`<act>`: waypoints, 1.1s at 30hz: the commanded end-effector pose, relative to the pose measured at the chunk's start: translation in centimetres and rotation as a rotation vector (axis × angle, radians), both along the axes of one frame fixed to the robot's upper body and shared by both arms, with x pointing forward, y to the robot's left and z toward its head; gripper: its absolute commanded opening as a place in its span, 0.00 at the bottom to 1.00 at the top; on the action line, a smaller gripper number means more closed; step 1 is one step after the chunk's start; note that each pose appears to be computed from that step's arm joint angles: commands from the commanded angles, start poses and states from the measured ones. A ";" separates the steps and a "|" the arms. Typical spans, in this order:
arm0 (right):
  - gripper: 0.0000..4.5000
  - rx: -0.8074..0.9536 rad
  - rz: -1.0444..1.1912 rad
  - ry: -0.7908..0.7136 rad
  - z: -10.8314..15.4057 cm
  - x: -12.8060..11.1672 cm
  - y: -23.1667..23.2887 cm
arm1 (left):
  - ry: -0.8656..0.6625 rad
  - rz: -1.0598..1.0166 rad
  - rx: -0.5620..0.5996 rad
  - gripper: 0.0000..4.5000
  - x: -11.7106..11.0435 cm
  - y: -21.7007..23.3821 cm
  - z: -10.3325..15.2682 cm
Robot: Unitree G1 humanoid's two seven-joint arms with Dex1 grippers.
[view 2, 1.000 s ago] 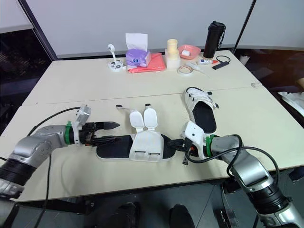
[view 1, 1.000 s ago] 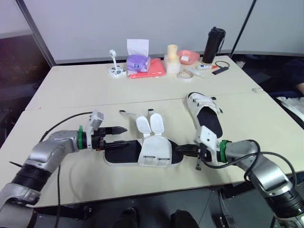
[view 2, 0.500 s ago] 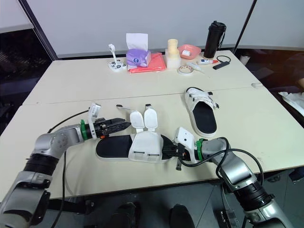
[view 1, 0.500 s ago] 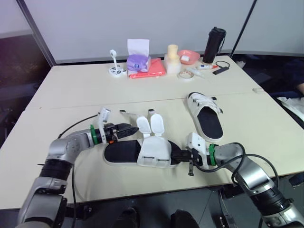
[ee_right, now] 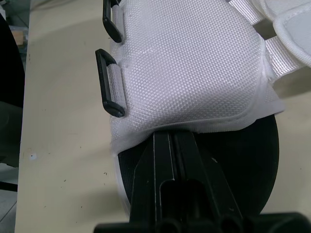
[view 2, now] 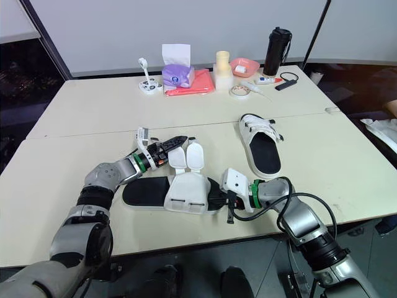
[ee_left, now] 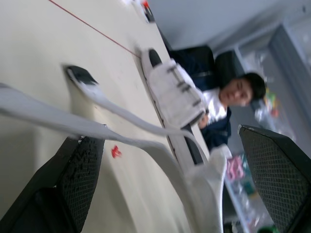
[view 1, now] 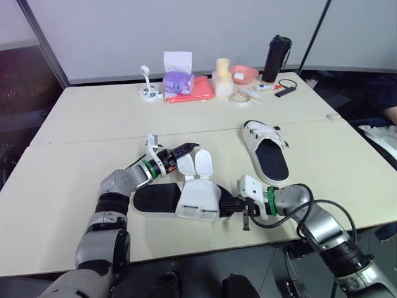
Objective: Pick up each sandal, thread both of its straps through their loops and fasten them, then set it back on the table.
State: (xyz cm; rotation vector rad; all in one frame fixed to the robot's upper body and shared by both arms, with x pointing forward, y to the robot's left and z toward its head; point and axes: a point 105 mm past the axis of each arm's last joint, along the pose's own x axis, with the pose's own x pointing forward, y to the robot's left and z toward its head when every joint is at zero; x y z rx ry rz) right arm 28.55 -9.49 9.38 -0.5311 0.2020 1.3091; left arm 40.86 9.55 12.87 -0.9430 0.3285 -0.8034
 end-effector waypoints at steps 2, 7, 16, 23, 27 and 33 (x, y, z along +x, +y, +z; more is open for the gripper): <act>0.00 -0.037 0.007 0.022 -1.0 -0.1 -0.1 | -0.066 0.052 -0.098 1.00 1.1 0.5 3.3; 0.00 -0.039 0.005 0.020 -1.1 0.0 -0.1 | -0.089 0.038 -0.139 1.00 1.3 0.2 4.8; 0.00 -0.035 -0.002 0.009 -0.9 0.4 0.0 | -0.111 0.033 -0.172 0.62 1.5 0.1 5.9; 0.00 -0.036 -0.006 0.007 -0.9 0.5 -0.2 | -0.259 -0.049 -0.109 0.00 0.3 -0.6 7.8; 0.00 -0.041 -0.006 0.007 -0.9 0.5 -0.3 | -0.580 -0.233 0.104 0.00 -3.7 -3.1 9.3; 0.00 -0.054 0.000 0.015 -1.0 0.5 -0.6 | -1.164 -0.566 0.535 0.00 -10.7 -5.3 5.7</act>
